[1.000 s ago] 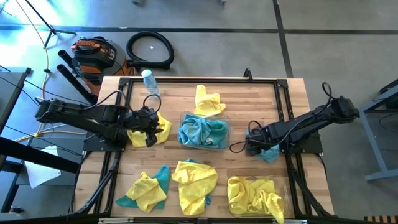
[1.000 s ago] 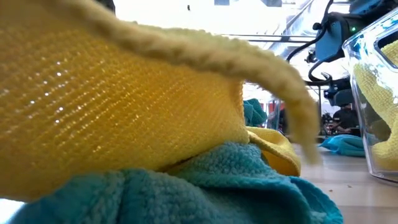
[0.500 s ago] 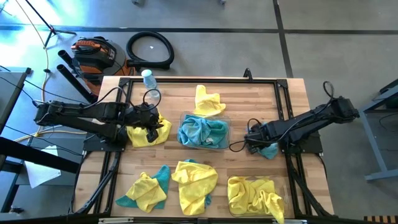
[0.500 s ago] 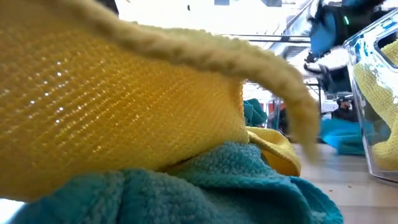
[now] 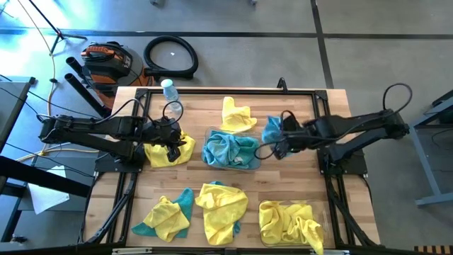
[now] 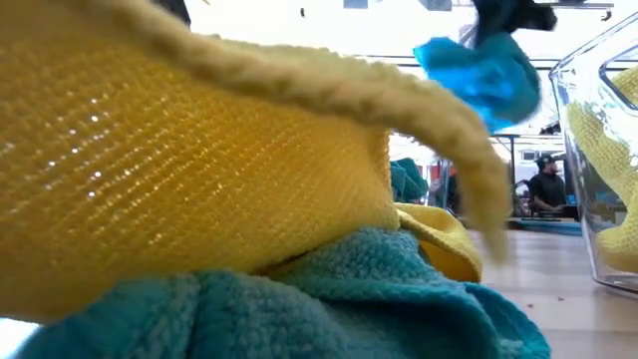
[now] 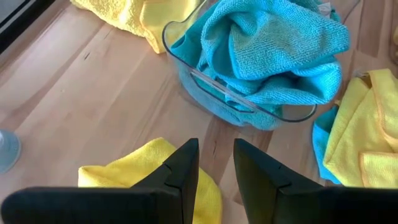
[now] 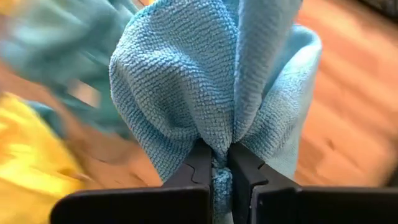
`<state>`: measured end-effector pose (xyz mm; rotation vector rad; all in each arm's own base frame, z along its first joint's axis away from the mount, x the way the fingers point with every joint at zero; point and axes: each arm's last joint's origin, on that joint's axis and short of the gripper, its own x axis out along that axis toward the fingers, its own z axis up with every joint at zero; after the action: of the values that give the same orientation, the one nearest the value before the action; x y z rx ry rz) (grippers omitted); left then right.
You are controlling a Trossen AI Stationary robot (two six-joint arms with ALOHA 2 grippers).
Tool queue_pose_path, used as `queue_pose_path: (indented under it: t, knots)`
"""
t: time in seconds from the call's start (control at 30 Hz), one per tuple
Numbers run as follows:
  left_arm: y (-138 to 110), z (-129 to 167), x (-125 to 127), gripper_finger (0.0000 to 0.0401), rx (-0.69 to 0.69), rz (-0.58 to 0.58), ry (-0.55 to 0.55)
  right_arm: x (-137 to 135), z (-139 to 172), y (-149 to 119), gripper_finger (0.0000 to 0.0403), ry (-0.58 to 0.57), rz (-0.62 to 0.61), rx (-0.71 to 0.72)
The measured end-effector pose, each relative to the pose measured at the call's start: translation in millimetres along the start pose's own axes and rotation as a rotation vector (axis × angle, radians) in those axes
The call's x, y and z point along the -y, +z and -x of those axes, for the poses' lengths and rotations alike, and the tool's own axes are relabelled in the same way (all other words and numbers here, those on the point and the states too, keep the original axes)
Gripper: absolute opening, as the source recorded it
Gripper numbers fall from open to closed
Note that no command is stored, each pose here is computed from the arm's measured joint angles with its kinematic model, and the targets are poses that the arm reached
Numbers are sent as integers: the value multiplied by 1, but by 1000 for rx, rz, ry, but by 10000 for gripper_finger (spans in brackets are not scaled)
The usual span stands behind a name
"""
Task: Sort microfiber towel by color & place in baskets
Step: Put the blue towel in the top transparent bin
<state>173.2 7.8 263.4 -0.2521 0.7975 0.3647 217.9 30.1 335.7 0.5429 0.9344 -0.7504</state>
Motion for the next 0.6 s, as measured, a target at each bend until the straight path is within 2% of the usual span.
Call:
queue_pose_path:
  t: [0.17,0.37,0.47,0.6]
  knots:
    - [0,0,0,92,1,0,0,-25,16,24,4,133,73,130]
    - [0,0,0,92,3,0,-1,-67,-11,37,4,167,217,214]
    - [0,0,0,92,3,0,-1,-84,-36,33,3,130,300,173]
    - [0,0,0,92,3,0,-1,-93,-73,23,3,69,376,2]
